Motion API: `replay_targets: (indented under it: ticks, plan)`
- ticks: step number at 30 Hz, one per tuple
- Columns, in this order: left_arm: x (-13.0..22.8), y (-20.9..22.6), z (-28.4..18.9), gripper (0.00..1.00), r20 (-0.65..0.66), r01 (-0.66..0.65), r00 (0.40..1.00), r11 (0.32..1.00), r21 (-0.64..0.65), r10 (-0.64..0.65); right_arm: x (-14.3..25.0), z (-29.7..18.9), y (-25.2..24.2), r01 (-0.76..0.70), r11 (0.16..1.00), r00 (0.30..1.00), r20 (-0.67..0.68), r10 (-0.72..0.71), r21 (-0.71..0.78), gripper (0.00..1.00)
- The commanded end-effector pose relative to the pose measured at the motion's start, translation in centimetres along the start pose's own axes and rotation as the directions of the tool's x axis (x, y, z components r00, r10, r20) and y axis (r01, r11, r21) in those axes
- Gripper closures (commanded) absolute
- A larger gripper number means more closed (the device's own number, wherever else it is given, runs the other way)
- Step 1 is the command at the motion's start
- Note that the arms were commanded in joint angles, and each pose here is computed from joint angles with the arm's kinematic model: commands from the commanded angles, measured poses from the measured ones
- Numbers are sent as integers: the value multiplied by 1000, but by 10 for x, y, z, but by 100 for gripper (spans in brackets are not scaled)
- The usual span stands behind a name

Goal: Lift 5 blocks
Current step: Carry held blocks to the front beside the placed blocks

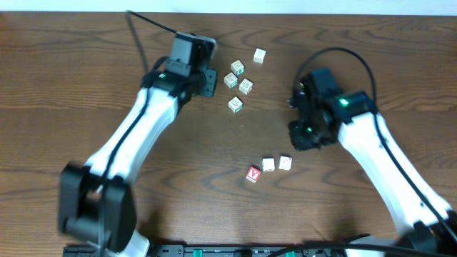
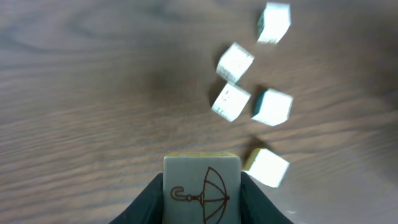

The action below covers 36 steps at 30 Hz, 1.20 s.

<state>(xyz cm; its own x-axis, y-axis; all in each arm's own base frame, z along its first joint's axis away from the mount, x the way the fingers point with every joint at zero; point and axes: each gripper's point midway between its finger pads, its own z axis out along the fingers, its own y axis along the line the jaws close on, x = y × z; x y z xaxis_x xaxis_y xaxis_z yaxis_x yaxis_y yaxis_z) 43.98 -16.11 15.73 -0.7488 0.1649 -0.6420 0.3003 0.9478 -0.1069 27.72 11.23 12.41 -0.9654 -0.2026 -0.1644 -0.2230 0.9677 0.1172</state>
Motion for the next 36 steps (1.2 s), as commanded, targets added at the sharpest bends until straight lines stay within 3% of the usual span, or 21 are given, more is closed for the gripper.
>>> replay_targets:
  ticks: [1, 8, 13, 20, 28, 36]
  plan:
    - [19, 1, -22, 93, -4, 103, 995, 995, -12, -103, 22, 7, -12, -109, 994, 994, 7, 109, -12, 99]
    - [103, -11, -35, 92, -104, 204, 973, 979, -22, -205, 54, 48, -8, -230, 970, 973, -3, 230, -79, 99]
    - [149, -42, -28, 92, -190, 195, 963, 981, 7, -190, 62, 66, -11, -248, 965, 969, -2, 248, -82, 99]
    - [178, -69, -20, 93, -213, 291, 932, 956, -41, -293, 60, 76, -20, -244, 969, 968, 40, 246, -48, 97]
    - [214, -93, -17, 93, -257, 319, 913, 947, -33, -317, 52, 79, -30, -230, 973, 970, 82, 229, 7, 94]
    - [218, -102, -14, 92, -253, 326, 914, 945, -12, -318, 57, 94, -31, -235, 972, 972, 30, 234, 18, 95]
